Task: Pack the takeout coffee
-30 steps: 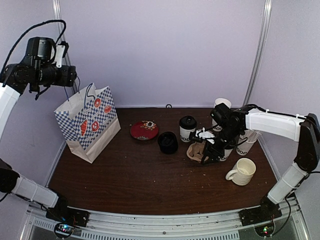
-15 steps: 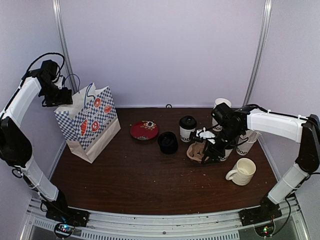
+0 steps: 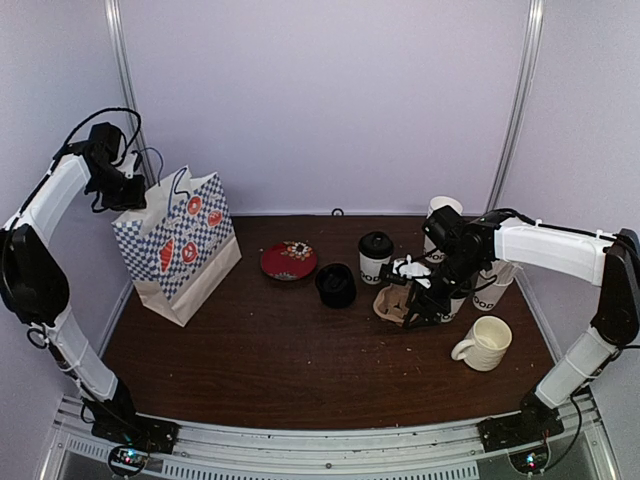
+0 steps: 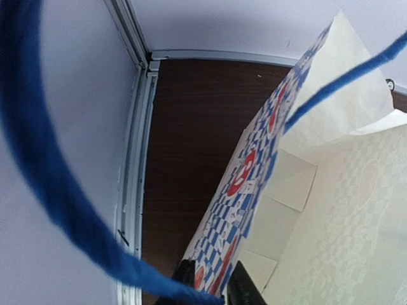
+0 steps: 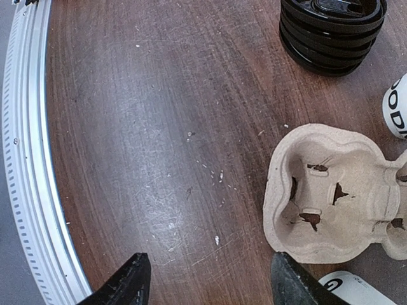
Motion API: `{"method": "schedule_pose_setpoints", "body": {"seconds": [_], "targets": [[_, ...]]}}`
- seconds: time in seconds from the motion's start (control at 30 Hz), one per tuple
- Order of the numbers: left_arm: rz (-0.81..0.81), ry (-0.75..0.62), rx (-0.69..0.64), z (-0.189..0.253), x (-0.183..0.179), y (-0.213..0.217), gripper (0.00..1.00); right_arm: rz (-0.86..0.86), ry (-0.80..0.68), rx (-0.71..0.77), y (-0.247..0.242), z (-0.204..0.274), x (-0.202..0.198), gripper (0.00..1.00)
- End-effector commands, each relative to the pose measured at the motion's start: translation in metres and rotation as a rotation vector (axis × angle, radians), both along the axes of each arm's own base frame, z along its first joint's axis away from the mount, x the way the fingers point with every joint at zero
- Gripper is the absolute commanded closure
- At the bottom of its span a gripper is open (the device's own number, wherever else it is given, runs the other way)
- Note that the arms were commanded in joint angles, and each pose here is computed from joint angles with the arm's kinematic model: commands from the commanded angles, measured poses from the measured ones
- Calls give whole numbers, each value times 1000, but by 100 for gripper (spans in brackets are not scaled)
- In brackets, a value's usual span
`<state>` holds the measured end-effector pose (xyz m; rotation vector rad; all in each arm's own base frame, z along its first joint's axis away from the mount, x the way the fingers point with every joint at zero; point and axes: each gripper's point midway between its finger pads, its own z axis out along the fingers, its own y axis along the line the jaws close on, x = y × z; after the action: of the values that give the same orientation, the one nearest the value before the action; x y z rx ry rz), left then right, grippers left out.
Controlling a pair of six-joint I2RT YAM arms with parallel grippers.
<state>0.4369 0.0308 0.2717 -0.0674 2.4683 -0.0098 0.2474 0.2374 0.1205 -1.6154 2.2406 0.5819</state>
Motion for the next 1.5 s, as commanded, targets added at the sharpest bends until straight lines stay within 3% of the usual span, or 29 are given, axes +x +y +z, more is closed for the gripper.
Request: {"method": "schedule_pose_setpoints", "body": {"seconds": [0.0,0.1,0.4,0.6,0.77,1.17,1.47], "targets": [[-60,-101,-35,30,5,-10,89,1,-18,-9,-1,2,-1,32],[-74,-153,-58,49,-10,-17,100,-3,-11,0,0,1,-2,32],[-211,-322,-284,100,-94,-70,100,-46,-14,-40,-8,9,5,33],[-429,-292,-474,106,-148,-128,100,-50,3,-129,-17,-12,4,27],[-540,-245,-532,105,-180,-154,100,-28,-38,-222,-17,-27,11,23],[-651,-60,-569,72,-216,-181,100,-10,-55,-302,10,-61,44,22],[-649,-27,-556,54,-207,-182,100,261,107,-299,15,-61,-31,26]]}}
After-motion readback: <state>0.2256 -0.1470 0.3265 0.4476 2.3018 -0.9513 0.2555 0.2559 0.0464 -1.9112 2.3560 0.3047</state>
